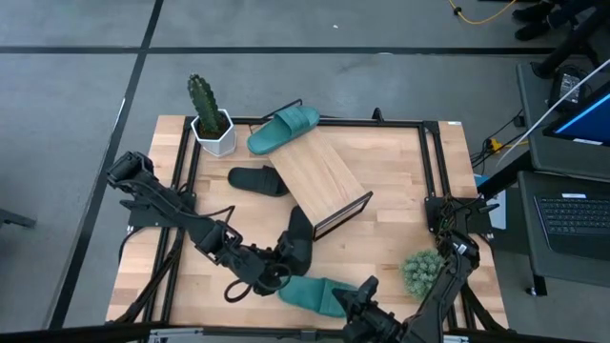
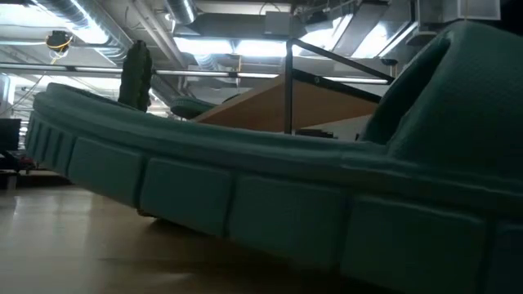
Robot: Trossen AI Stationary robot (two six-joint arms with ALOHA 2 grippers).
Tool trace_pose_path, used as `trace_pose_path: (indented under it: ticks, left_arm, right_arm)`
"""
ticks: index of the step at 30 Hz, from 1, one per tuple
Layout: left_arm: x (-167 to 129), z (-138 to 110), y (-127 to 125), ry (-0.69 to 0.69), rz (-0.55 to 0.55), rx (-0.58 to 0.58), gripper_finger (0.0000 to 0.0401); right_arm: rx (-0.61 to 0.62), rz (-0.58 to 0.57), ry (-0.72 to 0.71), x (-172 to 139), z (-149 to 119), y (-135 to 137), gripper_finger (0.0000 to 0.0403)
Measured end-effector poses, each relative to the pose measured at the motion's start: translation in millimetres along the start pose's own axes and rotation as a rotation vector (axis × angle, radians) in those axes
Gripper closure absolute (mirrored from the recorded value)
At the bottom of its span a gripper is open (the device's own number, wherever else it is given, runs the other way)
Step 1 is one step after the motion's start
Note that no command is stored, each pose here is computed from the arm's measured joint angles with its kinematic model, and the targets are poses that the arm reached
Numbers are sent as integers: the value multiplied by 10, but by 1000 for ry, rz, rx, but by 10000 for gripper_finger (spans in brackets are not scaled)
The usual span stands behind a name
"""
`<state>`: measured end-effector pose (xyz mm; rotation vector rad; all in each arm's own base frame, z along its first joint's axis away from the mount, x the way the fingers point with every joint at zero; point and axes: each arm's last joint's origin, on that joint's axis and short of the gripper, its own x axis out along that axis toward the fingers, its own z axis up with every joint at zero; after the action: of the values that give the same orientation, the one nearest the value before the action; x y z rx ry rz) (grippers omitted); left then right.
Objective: Pick and place slides into the shelf
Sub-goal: Put the green slipper onto the shelf
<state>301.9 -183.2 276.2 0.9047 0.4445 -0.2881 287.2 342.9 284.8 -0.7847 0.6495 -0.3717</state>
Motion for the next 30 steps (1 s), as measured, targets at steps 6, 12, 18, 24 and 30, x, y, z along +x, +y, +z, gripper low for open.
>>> trace_pose_path:
  ticks: [6, 12, 18, 24, 30]
  left_arm:
    - [158, -77, -57, 47, -20, 36, 309]
    - [202, -85, -64, 40, -26, 85, 309]
    - [196, 8, -20, -82, -25, 44, 309]
    - [186, 25, -37, -92, -31, 46, 309]
    - [186, 24, -36, -88, -25, 40, 309]
  right_arm:
    - [81, 23, -62, -291, -30, -50, 401]
    - [218, 69, -143, -683, -105, -66, 402]
    - [291, 104, -60, -570, -203, 69, 402]
    - [348, 53, -3, -368, -409, 284, 402]
    - [437, -13, 39, -177, -693, 492, 403]
